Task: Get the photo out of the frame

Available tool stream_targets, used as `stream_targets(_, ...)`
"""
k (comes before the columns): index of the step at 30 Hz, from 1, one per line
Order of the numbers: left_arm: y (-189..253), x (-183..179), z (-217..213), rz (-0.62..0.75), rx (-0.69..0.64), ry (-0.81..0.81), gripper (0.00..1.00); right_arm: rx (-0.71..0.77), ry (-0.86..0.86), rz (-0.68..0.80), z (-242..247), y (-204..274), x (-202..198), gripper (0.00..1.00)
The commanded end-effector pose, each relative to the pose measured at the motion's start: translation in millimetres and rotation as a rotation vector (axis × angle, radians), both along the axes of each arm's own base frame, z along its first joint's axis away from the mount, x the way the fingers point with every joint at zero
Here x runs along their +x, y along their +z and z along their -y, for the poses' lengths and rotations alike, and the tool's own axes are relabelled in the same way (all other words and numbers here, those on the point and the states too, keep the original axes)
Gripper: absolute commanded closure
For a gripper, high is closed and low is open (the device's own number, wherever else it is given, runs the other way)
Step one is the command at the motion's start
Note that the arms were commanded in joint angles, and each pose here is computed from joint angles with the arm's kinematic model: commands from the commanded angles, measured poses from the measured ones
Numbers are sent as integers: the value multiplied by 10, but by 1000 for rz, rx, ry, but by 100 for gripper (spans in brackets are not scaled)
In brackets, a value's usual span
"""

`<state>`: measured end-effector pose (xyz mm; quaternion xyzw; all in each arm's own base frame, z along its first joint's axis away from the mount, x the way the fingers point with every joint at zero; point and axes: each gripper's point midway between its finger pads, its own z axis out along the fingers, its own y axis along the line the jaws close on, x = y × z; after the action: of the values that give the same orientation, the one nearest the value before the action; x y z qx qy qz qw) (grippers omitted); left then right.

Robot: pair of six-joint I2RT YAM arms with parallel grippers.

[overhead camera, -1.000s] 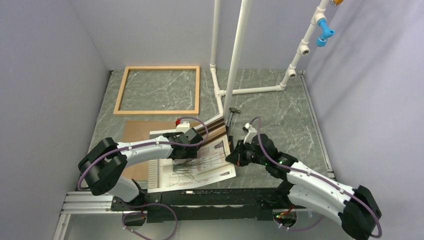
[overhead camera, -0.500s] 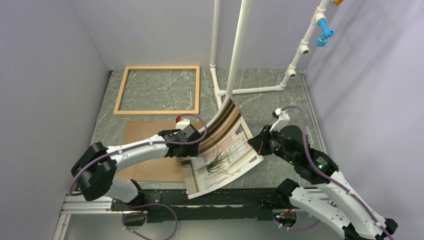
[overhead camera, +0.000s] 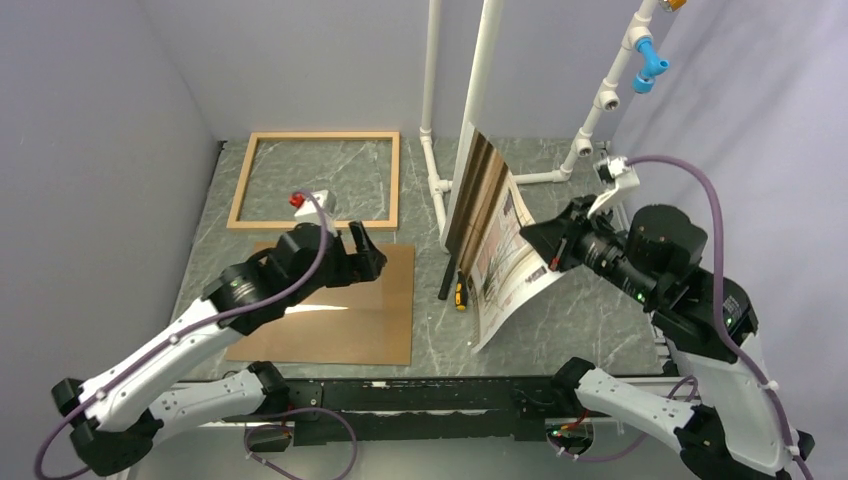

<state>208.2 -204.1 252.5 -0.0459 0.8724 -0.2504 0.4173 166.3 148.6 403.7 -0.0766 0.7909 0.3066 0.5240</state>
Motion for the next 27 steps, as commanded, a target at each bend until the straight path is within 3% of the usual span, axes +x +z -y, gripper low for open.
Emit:
stream_targets(1, 248, -152, -151, 31, -49, -14, 3, 45, 144, 35, -292, 388, -31, 100)
stream_targets(6, 574, -314, -323, 110, -155, -15, 3, 214, 346, -6, -866, 700, -25, 100)
stream_targets(15, 864, -545, -764, 177, -185, 40, 3, 413, 601, -65, -1894, 1024, 3, 100)
stream_targets(21, 870, -680, -1069, 188, -185, 102, 3, 465, 596, -61, -2561, 1106, 297, 100)
stream_targets(27, 851, -800, -1242, 188, -197, 123, 3, 520, 358, -80, -2599, 733, 794, 100)
